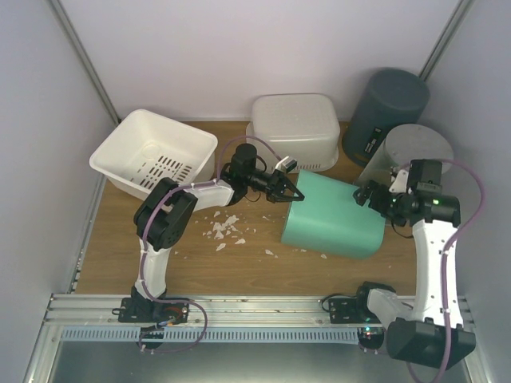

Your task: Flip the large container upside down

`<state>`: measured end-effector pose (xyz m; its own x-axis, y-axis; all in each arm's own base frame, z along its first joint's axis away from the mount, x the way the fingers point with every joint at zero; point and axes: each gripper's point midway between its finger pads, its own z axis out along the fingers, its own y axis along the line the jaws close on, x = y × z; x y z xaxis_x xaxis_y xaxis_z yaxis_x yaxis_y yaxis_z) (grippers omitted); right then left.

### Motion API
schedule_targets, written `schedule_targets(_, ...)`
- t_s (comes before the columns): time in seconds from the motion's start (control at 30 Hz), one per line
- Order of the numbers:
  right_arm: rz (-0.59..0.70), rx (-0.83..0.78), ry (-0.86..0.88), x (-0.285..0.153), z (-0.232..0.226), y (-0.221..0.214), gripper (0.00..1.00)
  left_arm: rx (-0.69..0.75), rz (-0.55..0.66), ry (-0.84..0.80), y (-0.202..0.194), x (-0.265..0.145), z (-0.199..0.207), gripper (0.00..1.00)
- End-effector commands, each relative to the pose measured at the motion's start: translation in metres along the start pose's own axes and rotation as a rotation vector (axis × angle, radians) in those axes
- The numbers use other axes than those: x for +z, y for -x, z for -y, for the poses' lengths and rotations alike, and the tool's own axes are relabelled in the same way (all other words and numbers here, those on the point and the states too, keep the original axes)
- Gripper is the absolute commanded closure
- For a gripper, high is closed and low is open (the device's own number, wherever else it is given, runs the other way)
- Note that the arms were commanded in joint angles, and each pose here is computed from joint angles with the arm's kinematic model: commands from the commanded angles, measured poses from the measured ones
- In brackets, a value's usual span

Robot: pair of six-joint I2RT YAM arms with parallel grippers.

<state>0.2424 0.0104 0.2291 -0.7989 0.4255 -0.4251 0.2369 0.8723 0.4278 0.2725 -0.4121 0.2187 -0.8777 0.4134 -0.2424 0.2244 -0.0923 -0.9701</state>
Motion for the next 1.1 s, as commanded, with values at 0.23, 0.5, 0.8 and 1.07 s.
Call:
schedule_targets(0.23, -0.049, 0.034, -0.234, 0.009, 0.047, -0.014, 0.0, 0.073, -0.007, -0.011, 0.0, -0.002, 0.0, 1.0)
schedule_targets(0.5, -0.07, 0.015, -0.081, 0.03, 0.03, -0.024, 0.0, 0.072, -0.002, -0.007, 0.001, -0.003, -0.002, 1.0)
schedule_targets(0.8, 0.026, -0.01, 0.073, -0.009, -0.014, 0.002, 0.0, 0.047, 0.009, 0.039, 0.001, -0.004, -0.009, 1.0)
schedule_targets(1.07, 0.053, -0.05, 0.119, -0.038, -0.033, 0.005, 0.0, 0.06, 0.037, 0.058, 0.004, -0.004, 0.002, 0.89)
